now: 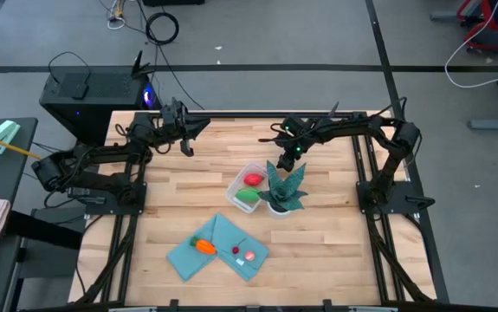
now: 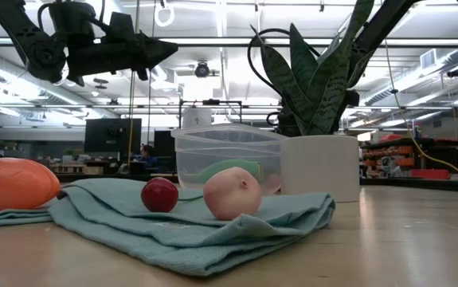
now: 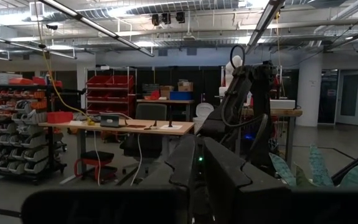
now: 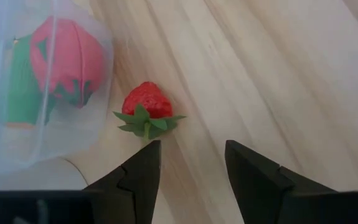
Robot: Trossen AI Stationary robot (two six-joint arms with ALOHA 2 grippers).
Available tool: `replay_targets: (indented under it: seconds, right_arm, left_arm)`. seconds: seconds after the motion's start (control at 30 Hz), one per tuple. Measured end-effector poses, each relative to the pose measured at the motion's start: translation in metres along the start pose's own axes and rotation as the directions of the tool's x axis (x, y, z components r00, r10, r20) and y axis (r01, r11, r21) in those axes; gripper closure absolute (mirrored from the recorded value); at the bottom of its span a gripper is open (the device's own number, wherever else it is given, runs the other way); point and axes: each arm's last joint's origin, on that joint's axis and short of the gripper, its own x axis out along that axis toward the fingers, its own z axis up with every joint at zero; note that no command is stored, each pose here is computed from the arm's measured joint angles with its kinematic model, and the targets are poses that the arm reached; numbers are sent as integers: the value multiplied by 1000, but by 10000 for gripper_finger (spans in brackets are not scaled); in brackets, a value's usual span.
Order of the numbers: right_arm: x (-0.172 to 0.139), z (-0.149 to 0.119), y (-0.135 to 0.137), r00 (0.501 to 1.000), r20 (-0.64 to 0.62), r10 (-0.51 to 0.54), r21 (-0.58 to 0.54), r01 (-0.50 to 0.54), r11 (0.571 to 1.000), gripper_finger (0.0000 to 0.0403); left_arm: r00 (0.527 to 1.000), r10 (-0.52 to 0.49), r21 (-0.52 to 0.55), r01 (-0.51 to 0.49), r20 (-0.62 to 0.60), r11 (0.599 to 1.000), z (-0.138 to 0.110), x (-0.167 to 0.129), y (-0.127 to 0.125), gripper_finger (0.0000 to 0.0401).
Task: Pick and placing Produce into tupperware
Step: Put the strawberry into the container
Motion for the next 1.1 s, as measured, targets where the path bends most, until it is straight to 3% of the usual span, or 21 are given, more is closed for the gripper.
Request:
replay_targets:
  seconds: [1.1]
  right_arm:
    - [6,-2,12,1000,-15,-13,-28,12,1000,219]
  left_arm:
    - [1000,0,-3,0,0,1000,0,0,0,369]
